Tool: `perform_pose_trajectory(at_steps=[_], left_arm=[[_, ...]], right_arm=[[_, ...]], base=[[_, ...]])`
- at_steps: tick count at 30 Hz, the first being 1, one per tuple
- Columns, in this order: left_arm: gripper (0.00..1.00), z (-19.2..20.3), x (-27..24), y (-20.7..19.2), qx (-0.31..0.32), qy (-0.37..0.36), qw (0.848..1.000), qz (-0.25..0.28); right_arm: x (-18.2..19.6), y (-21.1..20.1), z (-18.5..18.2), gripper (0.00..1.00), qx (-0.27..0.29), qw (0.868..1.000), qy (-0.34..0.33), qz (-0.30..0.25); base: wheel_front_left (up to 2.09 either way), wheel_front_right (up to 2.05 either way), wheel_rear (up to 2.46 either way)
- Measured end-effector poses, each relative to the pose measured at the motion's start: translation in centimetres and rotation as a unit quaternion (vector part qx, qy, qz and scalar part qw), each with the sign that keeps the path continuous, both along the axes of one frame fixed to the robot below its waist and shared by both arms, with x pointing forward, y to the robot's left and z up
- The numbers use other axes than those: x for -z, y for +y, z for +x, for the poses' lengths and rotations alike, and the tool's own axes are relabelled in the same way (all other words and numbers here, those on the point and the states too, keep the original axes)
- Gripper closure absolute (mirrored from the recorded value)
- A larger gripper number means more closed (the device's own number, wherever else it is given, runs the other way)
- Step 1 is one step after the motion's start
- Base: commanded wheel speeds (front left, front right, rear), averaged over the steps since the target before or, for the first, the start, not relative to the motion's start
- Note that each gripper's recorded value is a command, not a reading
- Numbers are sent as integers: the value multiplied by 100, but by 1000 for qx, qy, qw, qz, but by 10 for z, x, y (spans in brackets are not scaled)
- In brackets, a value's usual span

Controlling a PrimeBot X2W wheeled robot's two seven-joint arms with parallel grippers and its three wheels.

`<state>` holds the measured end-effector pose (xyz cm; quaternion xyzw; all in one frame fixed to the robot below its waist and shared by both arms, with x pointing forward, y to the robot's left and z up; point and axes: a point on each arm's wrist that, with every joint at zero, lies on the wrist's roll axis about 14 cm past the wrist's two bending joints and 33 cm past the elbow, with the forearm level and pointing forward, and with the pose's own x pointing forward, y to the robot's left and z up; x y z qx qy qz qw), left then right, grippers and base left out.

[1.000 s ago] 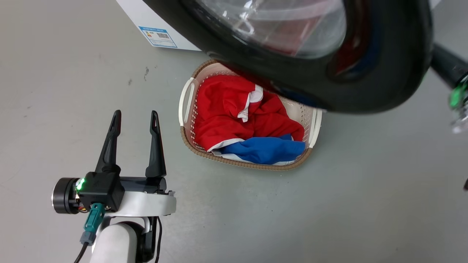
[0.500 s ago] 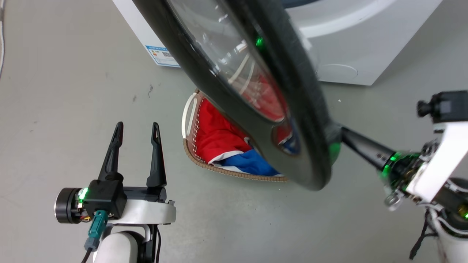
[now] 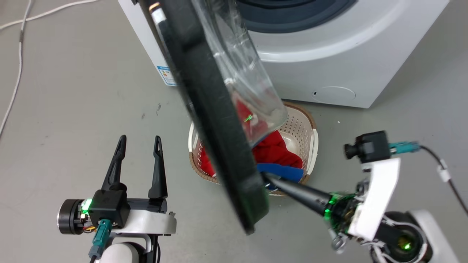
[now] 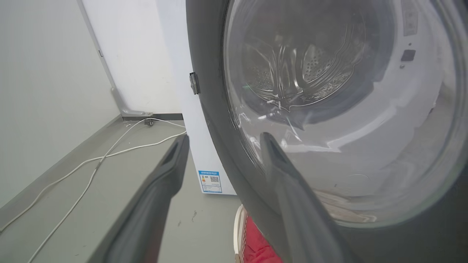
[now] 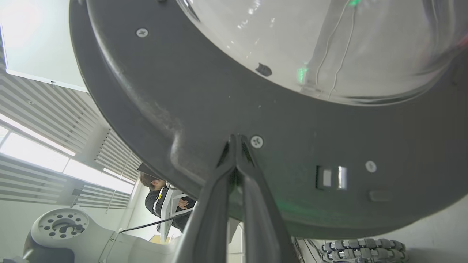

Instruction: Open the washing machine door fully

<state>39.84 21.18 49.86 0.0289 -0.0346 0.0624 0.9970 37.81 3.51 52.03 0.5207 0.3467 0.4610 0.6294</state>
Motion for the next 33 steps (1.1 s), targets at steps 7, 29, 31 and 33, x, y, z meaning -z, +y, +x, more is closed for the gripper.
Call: perform_pose_trajectory(at_steps=[7, 29, 31, 33], left_arm=[[0, -9, -5, 3, -4, -5, 1000, 0], [0, -45, -22, 7, -12, -26, 1000, 4], [0, -50, -25, 7, -12, -30, 999, 4], [0, -54, -27, 6, -11, -33, 999, 5]], right_arm=[[-3, 30, -27, 100, -41, 999, 19, 19], [-48, -31, 16, 0, 248, 961, -123, -17], [-57, -54, 22, 0, 305, 934, -179, -44], [-67, -78, 27, 0, 365, 903, -220, -57]], base=[[0, 0, 0], [0, 0, 0], [0, 0, 0], [0, 0, 0]])
